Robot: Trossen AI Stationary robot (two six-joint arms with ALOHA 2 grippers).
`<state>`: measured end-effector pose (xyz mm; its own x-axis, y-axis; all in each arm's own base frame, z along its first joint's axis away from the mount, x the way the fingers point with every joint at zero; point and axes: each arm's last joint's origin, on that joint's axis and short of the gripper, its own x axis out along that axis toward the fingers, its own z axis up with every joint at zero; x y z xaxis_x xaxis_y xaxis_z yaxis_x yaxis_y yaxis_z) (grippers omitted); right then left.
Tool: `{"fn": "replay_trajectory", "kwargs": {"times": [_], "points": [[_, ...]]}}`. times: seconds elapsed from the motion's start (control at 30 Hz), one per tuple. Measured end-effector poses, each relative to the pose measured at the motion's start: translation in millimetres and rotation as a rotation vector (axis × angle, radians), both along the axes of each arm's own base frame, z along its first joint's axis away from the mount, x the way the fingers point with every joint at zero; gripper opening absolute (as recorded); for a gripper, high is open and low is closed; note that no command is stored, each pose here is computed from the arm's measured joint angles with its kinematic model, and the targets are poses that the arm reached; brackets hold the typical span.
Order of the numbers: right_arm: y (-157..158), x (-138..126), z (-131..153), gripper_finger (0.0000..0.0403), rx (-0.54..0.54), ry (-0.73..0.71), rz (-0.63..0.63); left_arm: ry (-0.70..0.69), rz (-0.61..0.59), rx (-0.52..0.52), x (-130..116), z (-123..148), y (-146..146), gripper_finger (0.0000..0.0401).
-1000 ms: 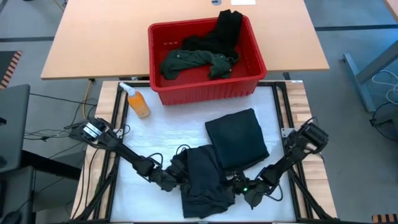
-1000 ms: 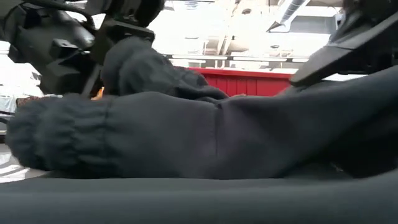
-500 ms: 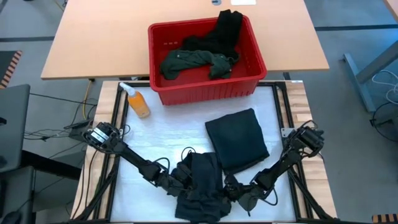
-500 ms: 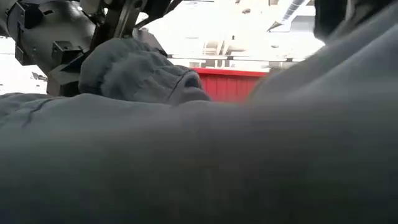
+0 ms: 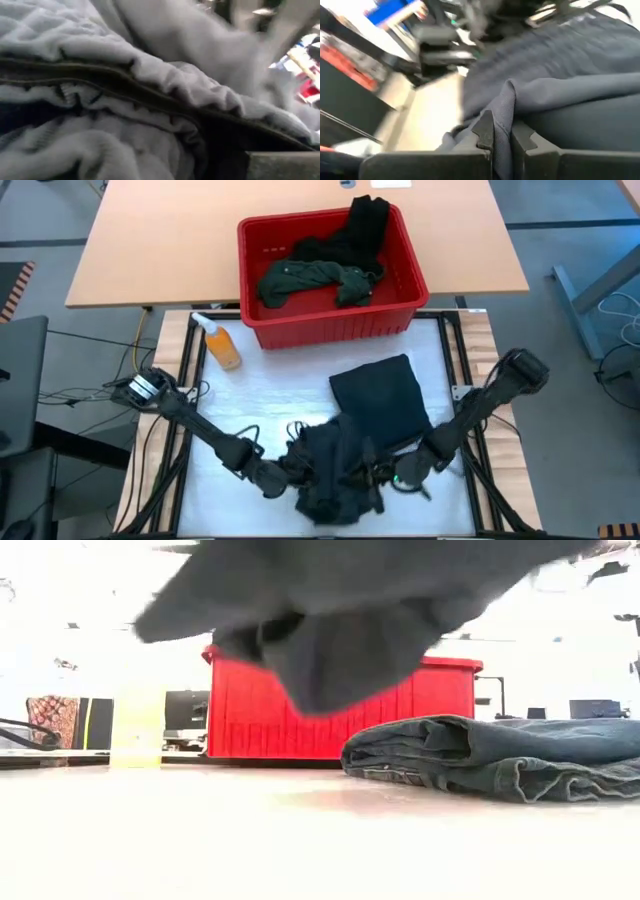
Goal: Fold Laundry from Bin
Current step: Stack the dark blue shorts on top of the dark blue jeans
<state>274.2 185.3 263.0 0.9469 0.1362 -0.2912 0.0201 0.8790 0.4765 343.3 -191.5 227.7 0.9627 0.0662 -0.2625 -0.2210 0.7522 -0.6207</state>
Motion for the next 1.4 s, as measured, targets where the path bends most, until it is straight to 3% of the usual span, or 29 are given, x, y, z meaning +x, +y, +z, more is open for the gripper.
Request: {"fn": "replay_trajectory", "kwargs": {"times": [0.13, 0.3, 0.47, 0.63, 0.83, 1.1, 1.4], "points": [[-34, -24, 26, 0.0040, -0.156, 0.071, -0.011, -0.049, 0.087, 0.132, 17, 24, 29, 0.0017], [-74, -49, 38, 0.0039, -0.254, 0.203, -0.079, -0.071, 0.156, 0.186, 50, 37, 77, 0.0017], [-106, -74, 28, 0.0040, -0.280, 0.458, -0.199, -0.050, 0.168, 0.112, 90, 17, 117, 0.0016], [-128, -99, 13, 0.0040, -0.336, 0.744, -0.355, -0.023, 0.167, 0.075, 133, -13, 137, 0.0016], [-143, -108, -19, 0.0043, -0.315, 0.899, -0.434, 0.023, 0.147, 0.036, 171, -40, 155, 0.0017], [-144, -111, -30, 0.0112, -0.297, 0.933, -0.441, 0.117, 0.093, 0.083, 172, -41, 149, 0.0068], [-142, -116, 9, 0.0222, -0.208, 1.027, -0.366, 0.321, -0.016, 0.145, 143, -3, 147, 0.0136]]}}
